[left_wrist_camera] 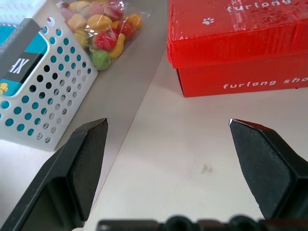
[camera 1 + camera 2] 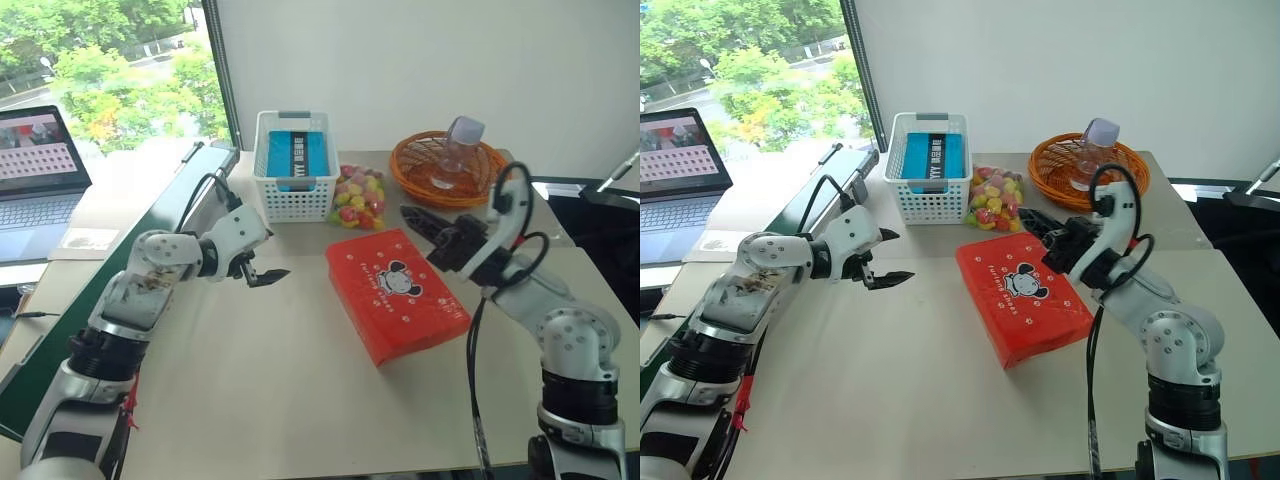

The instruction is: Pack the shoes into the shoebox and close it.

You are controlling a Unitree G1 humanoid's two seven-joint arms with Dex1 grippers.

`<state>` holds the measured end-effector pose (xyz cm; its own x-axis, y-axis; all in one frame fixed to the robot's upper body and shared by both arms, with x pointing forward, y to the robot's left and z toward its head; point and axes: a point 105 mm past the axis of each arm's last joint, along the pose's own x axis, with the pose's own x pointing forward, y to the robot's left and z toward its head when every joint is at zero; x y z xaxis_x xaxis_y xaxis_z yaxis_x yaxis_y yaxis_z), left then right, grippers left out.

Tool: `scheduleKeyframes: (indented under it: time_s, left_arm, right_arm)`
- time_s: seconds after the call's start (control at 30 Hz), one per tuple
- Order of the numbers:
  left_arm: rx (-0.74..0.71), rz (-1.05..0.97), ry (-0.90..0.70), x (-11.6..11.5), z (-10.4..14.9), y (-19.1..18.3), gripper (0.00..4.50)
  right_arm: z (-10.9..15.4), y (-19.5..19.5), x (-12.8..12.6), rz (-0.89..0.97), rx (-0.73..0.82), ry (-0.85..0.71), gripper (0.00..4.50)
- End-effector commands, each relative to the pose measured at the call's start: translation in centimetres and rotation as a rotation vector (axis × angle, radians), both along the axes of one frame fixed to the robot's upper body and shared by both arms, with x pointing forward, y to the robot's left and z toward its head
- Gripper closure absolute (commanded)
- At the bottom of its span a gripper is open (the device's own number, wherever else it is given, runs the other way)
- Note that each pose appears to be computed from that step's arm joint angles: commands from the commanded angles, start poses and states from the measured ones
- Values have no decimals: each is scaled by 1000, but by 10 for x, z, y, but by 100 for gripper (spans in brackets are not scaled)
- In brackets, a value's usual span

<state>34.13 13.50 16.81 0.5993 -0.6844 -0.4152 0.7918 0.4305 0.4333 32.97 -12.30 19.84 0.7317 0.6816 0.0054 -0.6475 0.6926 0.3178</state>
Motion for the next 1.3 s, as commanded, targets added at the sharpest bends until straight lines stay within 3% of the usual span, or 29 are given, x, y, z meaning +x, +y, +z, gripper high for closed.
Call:
scheduleKeyframes:
  time_s: [0.03,0.4,0.57,0.77,0.9,1.07,1.2,1.3]
  left_arm:
    - [-24,36,-52,-5,12,3,22]
    - [-54,48,-42,-16,9,0,22]
    - [-71,25,-45,-15,11,-7,22]
    - [-106,-39,-35,-19,16,-19,22]
    - [-192,-51,-57,-17,29,-26,22]
    - [-238,-143,-64,-26,37,-42,22]
    - [-274,-206,-66,-29,45,-50,22]
    - [-245,-182,-83,-19,42,-47,22]
  right_arm:
    - [-25,20,0,59,-99,91,446]
    - [-82,34,-16,118,-126,239,446]
    - [-109,31,-16,66,-247,248,446]
    - [-50,32,-21,132,-109,71,446]
    - [16,3,-16,43,-103,-197,339]
    - [61,-14,-31,22,-297,-458,164]
    - [62,-13,-46,104,-415,-490,26]
    - [56,-15,-51,133,-429,-466,7]
